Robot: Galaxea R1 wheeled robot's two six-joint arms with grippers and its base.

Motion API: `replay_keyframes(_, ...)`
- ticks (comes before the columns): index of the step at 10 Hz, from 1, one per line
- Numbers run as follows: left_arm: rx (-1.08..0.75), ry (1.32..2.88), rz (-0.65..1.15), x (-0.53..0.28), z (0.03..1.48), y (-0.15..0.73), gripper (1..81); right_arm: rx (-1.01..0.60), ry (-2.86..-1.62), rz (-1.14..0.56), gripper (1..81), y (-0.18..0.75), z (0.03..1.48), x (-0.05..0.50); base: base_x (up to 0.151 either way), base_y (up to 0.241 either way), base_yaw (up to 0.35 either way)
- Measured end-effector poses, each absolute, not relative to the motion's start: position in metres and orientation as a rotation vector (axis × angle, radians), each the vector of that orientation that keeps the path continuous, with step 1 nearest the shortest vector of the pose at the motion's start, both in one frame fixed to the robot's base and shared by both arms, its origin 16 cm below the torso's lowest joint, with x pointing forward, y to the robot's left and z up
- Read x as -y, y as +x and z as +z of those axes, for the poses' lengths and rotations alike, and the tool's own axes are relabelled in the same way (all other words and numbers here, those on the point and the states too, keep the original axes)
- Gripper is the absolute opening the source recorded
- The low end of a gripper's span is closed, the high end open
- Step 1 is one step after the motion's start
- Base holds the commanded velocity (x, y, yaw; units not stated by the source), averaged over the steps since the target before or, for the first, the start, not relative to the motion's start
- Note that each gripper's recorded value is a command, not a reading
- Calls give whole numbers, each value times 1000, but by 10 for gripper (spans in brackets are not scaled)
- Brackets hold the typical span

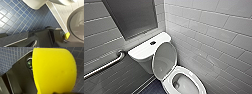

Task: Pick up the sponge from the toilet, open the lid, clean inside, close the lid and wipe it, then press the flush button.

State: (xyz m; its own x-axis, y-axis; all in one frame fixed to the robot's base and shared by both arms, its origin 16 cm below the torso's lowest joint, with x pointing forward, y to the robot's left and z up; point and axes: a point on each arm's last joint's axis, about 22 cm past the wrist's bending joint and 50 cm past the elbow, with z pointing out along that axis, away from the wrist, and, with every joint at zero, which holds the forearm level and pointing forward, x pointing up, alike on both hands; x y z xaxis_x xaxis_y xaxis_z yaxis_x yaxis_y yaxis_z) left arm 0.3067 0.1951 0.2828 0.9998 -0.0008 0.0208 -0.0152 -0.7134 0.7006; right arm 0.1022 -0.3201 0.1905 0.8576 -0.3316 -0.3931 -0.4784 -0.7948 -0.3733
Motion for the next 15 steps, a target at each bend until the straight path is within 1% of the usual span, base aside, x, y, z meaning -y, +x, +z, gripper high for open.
replay_keyframes(3,-68,2355,97,-204,299,380,811,-603,-2561,446,10,66,193,326,0,0,0)
replay_keyframes(4,-162,2349,78,-210,304,397,811,-607,-2568,431,10,56,191,335,0,0,0)
replay_keyframes(5,-308,2327,90,-217,310,419,811,-608,-2577,405,10,53,189,346,0,0,0)
replay_keyframes(6,-476,2282,142,-223,316,448,811,-606,-2591,375,10,52,185,355,0,0,0)
replay_keyframes(8,-680,2194,211,-230,330,495,811,-596,-2609,321,10,52,172,356,0,0,0)
replay_keyframes(12,-925,2079,249,-256,347,541,811,-576,-2619,250,10,43,162,344,0,0,0)
replay_keyframes(13,-977,2044,263,-261,350,552,811,-581,-2605,245,10,39,163,336,0,0,0)
replay_keyframes(15,-1017,2004,312,-272,362,582,811,-581,-2598,235,10,39,164,334,0,0,0)
